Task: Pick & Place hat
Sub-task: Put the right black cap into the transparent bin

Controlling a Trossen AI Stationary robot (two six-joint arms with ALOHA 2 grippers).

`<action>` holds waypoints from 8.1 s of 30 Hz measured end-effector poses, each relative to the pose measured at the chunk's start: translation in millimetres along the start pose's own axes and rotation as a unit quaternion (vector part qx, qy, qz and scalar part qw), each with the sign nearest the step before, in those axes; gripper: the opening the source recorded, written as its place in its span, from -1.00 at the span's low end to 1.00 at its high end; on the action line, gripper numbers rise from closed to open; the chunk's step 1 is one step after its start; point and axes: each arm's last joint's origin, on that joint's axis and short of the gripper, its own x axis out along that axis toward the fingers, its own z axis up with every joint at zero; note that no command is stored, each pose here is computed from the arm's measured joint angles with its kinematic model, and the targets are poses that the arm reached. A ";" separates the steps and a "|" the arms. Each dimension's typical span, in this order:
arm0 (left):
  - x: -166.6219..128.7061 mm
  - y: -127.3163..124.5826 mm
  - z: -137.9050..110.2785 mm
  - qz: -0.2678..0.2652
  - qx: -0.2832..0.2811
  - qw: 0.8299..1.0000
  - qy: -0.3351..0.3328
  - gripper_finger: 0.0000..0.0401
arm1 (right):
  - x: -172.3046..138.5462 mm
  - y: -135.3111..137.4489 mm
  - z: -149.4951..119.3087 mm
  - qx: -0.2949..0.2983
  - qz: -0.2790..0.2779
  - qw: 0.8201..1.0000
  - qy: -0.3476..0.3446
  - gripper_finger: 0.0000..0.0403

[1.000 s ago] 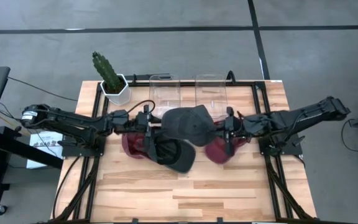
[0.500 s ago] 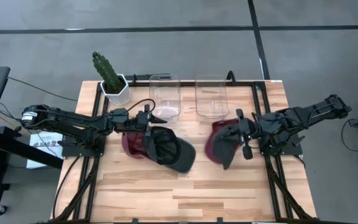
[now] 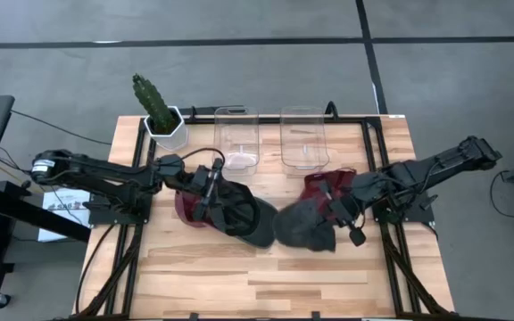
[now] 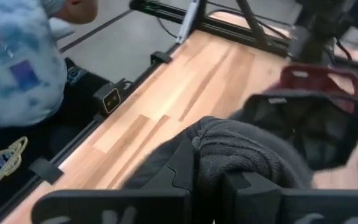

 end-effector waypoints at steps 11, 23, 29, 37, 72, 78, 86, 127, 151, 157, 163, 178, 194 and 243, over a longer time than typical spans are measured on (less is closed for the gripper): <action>54.0 11.1 -2.0 -0.044 -0.007 0.999 0.022 -0.12 | 23.4 -6.0 -0.2 -0.045 0.084 0.995 -0.020 -0.95; 105.9 31.5 -18.0 -0.109 -0.019 0.993 0.043 -0.12 | 46.5 -3.0 17.8 -0.058 0.164 0.985 -0.014 -0.95; 114.3 31.9 -18.6 -0.138 -0.020 0.989 0.041 -0.12 | 58.6 -6.2 29.8 -0.060 0.190 0.980 0.008 -0.95; 114.5 29.3 -17.6 -0.162 -0.019 0.986 0.037 -0.12 | 72.2 -19.1 48.0 -0.068 0.207 0.974 0.055 -0.95; 114.6 19.9 -18.3 -0.229 -0.023 0.972 0.040 -0.12 | 92.1 -55.2 95.3 -0.149 0.315 0.932 0.100 -0.95; 115.2 13.5 -17.9 -0.260 -0.013 0.965 0.035 -0.12 | 86.0 -84.3 87.8 -0.137 0.268 0.947 0.112 -0.95; 116.2 8.0 -19.0 -0.272 -0.016 0.961 0.040 -0.12 | 76.4 -113.5 79.0 -0.104 0.236 0.959 0.114 -0.95; 119.5 7.5 -21.2 -0.184 -0.042 0.980 0.060 -0.14 | 8.1 -82.6 118.1 -0.197 0.104 0.971 0.082 -0.95; 112.0 36.0 -26.3 -0.117 -0.039 0.989 0.082 -0.93 | 13.3 -65.2 119.0 0.040 0.111 0.985 0.124 -0.61; 109.6 41.8 -26.4 -0.121 -0.043 0.988 0.082 -0.92 | 14.2 -60.4 118.7 0.060 0.107 0.983 0.137 -0.28; 110.6 38.5 -26.8 -0.126 -0.044 0.987 0.084 -0.92 | 16.5 -61.4 110.8 0.066 0.072 0.980 0.172 0.06; 101.0 19.1 -17.3 -0.143 -0.064 0.982 0.109 -0.92 | 26.9 -77.5 88.6 0.086 0.055 0.976 0.193 0.06; 56.0 20.4 -25.9 -0.060 -0.083 0.986 0.129 -0.92 | 13.2 -76.9 107.3 0.101 0.062 0.980 0.160 0.06; 57.9 11.4 3.0 0.007 -0.026 1.000 -0.010 -0.91 | 57.3 -122.0 130.4 0.051 -0.385 0.904 0.179 -1.00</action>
